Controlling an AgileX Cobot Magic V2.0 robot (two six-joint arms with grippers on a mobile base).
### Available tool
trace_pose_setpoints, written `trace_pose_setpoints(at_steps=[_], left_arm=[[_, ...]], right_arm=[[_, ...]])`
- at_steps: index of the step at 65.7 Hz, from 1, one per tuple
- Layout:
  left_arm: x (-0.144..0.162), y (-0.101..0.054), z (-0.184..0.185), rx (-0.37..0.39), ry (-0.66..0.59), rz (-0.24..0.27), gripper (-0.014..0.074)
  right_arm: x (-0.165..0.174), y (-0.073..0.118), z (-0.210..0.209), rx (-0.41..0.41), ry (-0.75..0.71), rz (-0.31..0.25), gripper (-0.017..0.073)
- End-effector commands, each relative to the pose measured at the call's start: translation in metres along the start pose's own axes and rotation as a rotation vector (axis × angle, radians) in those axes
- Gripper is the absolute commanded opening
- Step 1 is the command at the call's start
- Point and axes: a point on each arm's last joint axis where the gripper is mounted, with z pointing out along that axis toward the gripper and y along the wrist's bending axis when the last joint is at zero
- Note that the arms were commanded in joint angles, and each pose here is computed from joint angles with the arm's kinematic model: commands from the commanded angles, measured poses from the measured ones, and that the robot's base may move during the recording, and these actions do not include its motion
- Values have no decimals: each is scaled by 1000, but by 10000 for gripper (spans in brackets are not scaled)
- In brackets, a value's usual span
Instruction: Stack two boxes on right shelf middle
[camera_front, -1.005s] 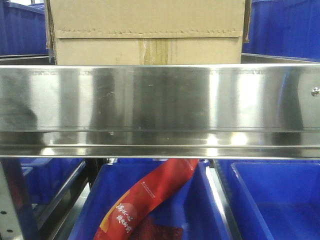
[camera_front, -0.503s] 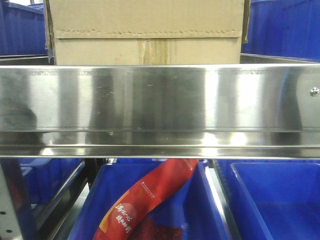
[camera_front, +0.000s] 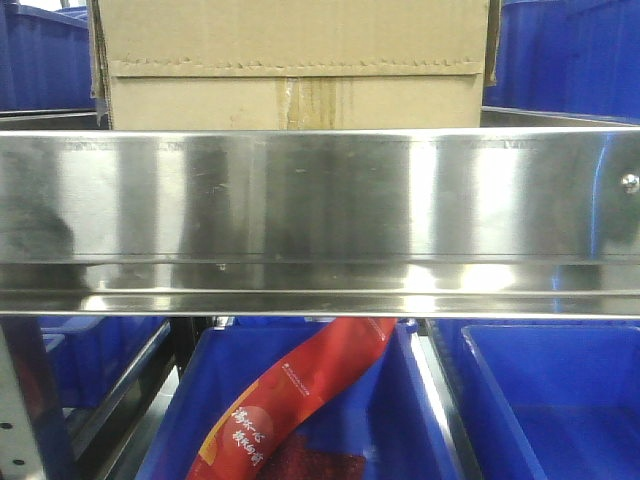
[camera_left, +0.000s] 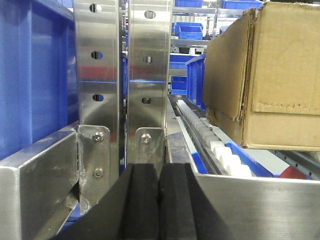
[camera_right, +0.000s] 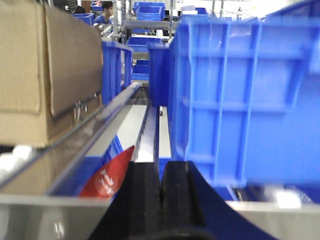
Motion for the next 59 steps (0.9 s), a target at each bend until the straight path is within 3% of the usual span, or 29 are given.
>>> trace_pose_setpoints(at_steps=[1,10,59], left_arm=[[-3,0,-1,-3,-26,-4,-111],[-3,0,-1,-3,-26,-4,-111],[-3,0,-1,-3,-26,-4,-111]], right_arm=[[9,-1,2,12,-28,6,-154],[16,-2,4,23,-101,6,-154],[19,-2,4,20,-66,6,-154]])
